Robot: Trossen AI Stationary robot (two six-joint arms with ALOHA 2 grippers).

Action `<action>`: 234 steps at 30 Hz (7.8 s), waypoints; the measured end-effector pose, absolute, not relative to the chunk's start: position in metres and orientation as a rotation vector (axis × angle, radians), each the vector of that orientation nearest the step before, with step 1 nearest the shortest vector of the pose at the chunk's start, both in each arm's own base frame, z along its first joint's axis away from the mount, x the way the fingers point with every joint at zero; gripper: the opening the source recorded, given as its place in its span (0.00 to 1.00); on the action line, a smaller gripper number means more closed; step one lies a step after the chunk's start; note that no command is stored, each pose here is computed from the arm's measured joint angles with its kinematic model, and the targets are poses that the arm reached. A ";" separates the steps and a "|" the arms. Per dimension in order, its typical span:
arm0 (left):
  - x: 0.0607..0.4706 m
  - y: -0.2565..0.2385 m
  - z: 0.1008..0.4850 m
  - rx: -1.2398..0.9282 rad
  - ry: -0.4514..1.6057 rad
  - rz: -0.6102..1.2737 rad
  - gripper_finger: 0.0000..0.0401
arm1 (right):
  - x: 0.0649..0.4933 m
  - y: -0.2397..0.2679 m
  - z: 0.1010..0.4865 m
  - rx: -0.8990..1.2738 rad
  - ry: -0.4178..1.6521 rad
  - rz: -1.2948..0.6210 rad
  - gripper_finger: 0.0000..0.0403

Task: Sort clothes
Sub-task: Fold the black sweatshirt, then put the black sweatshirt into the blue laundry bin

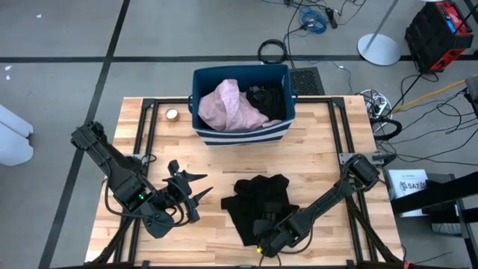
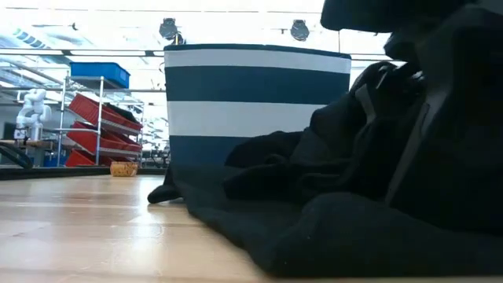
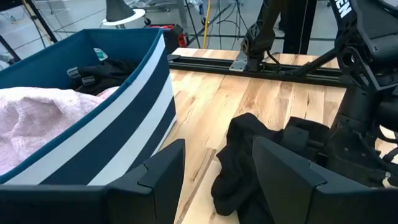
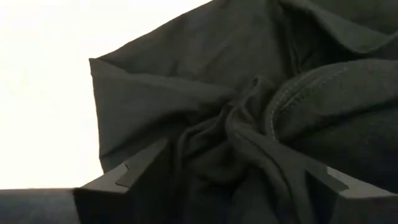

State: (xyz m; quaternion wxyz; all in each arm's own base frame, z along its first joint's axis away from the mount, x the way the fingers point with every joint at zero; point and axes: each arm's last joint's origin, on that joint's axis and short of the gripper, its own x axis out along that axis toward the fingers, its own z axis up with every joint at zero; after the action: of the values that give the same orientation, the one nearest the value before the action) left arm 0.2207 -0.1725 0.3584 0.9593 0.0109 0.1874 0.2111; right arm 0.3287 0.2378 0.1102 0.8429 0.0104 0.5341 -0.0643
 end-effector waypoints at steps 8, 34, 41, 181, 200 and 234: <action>0.221 -0.173 0.358 0.025 0.388 0.418 0.50 | 0.324 0.238 0.104 -0.002 1.162 -0.178 0.61; 0.221 -0.174 0.357 0.038 0.419 0.377 0.50 | 0.296 0.248 0.155 0.087 1.228 -0.167 0.09; 0.221 -0.174 0.357 0.053 0.422 0.374 0.50 | 0.279 0.226 0.219 0.048 1.094 -0.223 0.09; 0.255 -0.147 0.334 0.262 0.581 0.465 0.50 | 0.304 -0.231 0.566 0.006 -0.589 -0.253 0.09; 0.258 -0.149 0.336 0.230 0.550 0.464 0.50 | 0.360 -0.244 0.381 0.185 0.527 -0.052 0.09; 0.265 -0.146 0.339 0.124 0.498 0.488 0.50 | 0.342 -0.238 0.295 0.170 1.052 -0.222 0.35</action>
State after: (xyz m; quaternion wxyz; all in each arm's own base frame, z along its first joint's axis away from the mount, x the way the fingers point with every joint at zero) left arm 0.2647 -0.1457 0.3393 0.9380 0.0607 0.2437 0.2388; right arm 0.3423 -0.2376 0.2953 0.8555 0.0808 0.5005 -0.1058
